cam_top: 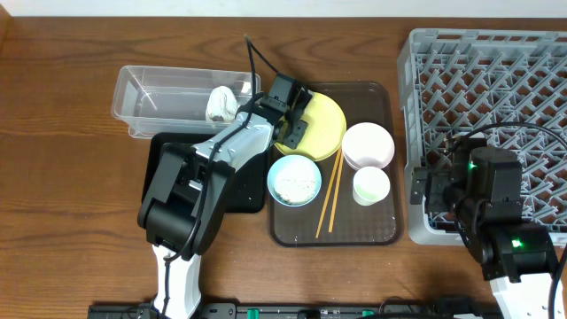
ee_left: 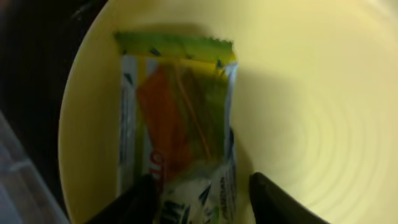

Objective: Sort waste into correct bins and load items into the dishwasher rack

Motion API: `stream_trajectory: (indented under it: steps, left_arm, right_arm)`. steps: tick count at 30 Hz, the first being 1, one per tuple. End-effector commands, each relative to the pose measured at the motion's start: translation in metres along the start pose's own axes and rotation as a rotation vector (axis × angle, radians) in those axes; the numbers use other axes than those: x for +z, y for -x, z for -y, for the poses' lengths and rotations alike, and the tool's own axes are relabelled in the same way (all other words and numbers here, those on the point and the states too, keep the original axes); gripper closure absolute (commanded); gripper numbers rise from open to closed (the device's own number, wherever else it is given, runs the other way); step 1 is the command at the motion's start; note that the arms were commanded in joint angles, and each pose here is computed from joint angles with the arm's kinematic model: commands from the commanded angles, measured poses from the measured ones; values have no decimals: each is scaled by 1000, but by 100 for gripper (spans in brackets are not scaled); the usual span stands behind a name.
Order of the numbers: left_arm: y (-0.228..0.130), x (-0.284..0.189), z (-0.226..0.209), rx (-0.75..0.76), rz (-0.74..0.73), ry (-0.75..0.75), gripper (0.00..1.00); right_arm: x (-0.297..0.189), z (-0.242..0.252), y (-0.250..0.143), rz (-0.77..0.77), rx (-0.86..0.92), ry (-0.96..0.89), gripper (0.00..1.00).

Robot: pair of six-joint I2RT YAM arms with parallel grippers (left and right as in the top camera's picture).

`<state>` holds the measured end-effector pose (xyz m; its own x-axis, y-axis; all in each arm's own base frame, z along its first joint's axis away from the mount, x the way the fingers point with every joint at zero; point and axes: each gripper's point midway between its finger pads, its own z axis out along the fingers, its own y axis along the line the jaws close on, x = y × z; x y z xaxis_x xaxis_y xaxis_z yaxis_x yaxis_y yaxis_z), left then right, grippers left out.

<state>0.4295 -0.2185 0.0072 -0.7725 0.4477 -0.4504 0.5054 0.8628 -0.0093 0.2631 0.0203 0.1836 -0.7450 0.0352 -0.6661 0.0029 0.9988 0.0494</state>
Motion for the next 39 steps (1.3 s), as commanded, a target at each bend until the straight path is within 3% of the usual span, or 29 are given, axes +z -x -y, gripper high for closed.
stream_trajectory:
  steps: [1,5,12,17,22,28,29,30,31,34,39]
  left_arm:
    - [-14,7,-3,11,-42,25,66]
    - [-4,-4,3,22,-13,22,93]
    - [33,-68,8,30,122,25,94]
    - [49,-123,-19,-71,215,96,94]
    - [48,-151,-78,-228,262,255,94]
    - [28,-149,-139,-595,274,314,93]
    - [24,-148,-146,-649,276,318,91]
    - [22,-147,-151,-689,280,321,83]
    - [20,-146,-157,-724,281,325,64]
    - [18,-147,-165,-758,290,333,43]
    - [24,-152,-162,-753,314,308,35]
  right_arm:
    - [-5,-2,8,21,11,8,1]
    - [-5,-2,8,20,11,8,1]
    - [-5,-2,8,20,11,8,1]
    - [-5,-2,8,20,10,8,1]
    - [-5,-2,8,20,11,8,1]
    - [-5,-2,8,20,11,8,1]
    - [-5,-2,8,20,11,8,1]
    - [-5,-2,8,20,11,8,1]
    - [-5,-2,8,20,11,8,1]
    - [-5,-2,8,20,11,8,1]
    - [-5,-2,8,20,11,8,1]
